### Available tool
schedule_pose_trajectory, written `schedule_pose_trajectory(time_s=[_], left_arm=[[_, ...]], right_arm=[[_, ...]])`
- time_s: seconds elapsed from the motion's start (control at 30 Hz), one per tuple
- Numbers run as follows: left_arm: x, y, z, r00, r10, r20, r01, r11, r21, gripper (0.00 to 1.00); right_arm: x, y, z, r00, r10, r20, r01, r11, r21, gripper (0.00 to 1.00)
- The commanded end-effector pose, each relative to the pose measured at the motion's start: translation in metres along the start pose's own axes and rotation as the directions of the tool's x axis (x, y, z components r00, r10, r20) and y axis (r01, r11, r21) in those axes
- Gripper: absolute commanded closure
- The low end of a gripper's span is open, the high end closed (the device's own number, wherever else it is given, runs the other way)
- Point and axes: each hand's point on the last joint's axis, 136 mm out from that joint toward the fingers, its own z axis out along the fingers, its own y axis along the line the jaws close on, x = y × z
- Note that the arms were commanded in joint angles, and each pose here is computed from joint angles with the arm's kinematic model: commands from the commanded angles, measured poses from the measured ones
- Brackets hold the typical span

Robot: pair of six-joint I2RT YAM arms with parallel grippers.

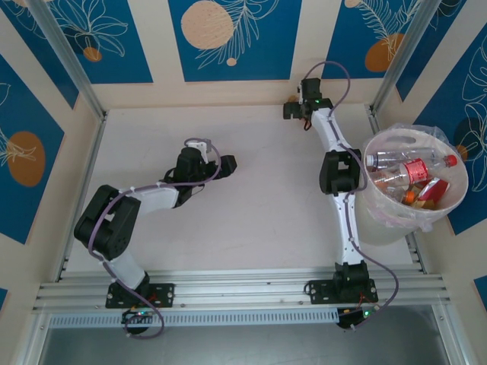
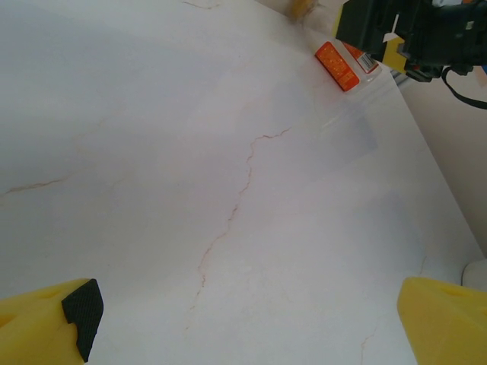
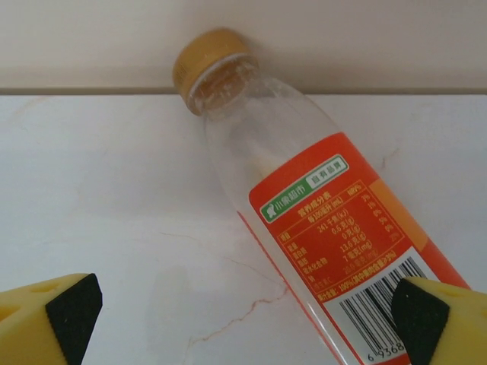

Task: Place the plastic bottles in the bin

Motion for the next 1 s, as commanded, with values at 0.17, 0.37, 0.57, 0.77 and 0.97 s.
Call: schedule_pose_trajectory(time_s=[0.17, 0.37, 0.57, 0.77, 0.97], left_arm=[[-0.008, 0.004, 0.0, 0.999, 0.027, 0.028, -0.026, 1.0, -0.013, 0.0], [-0.008, 0.006, 0.002, 0.999, 0.034, 0.027, -0.033, 0.999, -0.017, 0.0], [-0.01, -0.002, 0.011, 1.0, 0.015, 0.004, -0.015, 1.0, 0.025, 0.0], [-0.02, -0.004, 0.041, 0.987, -0.161, -0.013, 0.161, 0.987, 0.022, 0.0], [-0.025, -0.026, 0.091, 0.959, -0.264, -0.108, 0.273, 0.958, 0.086, 0.0]], right_arm=[[0.008, 0.001, 0.01, 0.999, 0.026, -0.018, -0.026, 1.0, -0.002, 0.0], [0.011, 0.061, -0.021, 0.994, -0.097, -0.044, 0.08, 0.953, -0.292, 0.02], [-0.031, 0.069, -0.072, 0.994, -0.085, 0.075, 0.102, 0.956, -0.277, 0.02], [-0.037, 0.024, -0.067, 0.994, -0.077, 0.078, 0.081, 0.996, -0.044, 0.01], [-0.014, -0.012, -0.026, 1.0, -0.017, 0.012, 0.016, 0.999, 0.03, 0.01]])
